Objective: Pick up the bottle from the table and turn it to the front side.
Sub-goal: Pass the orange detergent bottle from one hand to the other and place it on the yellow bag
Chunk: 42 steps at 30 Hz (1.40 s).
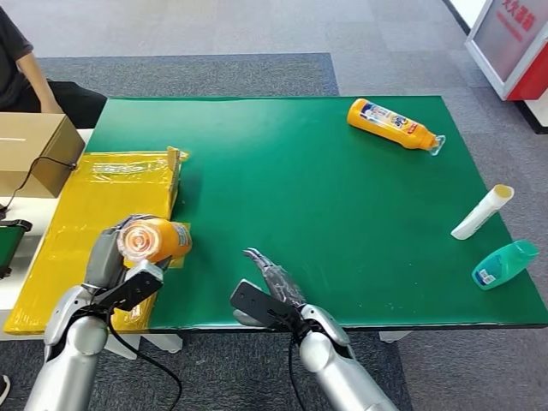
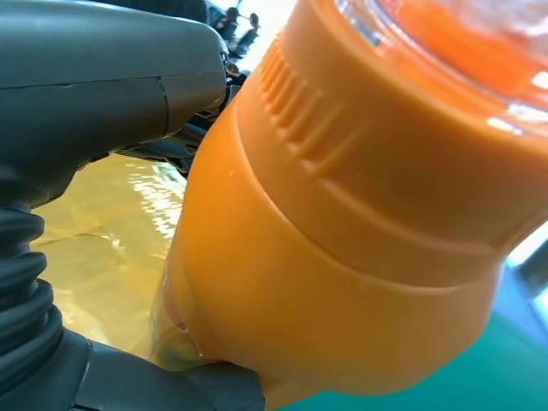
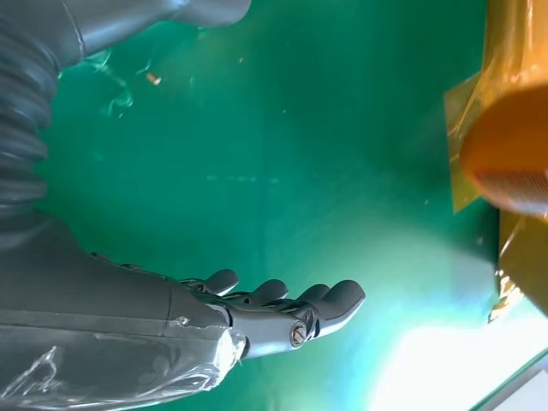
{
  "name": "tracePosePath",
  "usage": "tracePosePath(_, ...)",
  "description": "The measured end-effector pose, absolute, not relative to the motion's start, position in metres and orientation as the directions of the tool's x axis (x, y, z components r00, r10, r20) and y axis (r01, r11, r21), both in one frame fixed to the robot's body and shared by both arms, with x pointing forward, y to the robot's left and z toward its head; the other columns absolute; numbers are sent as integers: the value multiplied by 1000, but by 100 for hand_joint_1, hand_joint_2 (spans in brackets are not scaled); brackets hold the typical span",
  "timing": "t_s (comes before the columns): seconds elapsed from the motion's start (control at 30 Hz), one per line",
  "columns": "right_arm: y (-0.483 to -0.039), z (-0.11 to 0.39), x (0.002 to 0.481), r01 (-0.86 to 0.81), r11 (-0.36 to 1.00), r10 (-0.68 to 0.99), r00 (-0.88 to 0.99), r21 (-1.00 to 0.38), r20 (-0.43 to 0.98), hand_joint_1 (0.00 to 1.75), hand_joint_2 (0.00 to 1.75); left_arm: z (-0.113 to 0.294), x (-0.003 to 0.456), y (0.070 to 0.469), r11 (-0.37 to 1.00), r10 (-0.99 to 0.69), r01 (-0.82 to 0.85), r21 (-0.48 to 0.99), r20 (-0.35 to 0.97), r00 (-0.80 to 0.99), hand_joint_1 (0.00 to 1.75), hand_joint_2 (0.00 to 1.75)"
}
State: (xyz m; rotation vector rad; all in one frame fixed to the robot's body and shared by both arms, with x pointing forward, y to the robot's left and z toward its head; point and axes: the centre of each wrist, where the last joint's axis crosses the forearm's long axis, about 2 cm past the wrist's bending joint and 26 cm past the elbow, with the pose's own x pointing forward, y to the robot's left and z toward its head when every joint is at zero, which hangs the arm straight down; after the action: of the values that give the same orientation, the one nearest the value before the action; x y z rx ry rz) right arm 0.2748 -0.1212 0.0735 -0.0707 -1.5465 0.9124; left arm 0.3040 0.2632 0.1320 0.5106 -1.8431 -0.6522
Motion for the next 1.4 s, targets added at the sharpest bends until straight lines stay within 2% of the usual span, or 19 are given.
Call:
tracePosePath(0.17,-127,75,272,-436,695,541,-205,-571,816,0,175,142,304,251,686,-704,-24,727,655,-276,175,175)
tracePosePath(0.37,-136,77,271,-417,697,561,-191,-584,806,0,175,153,312,243,517,-853,-40,855,511,-107,175,175)
tracePosePath(0.7,-145,77,271,-403,699,575,-177,-591,799,0,175,163,325,252,361,-931,-91,928,365,24,175,175)
tracePosePath(1.4,-200,93,283,-129,800,579,-93,-586,810,0,175,152,320,294,282,-939,-146,948,304,163,175,175)
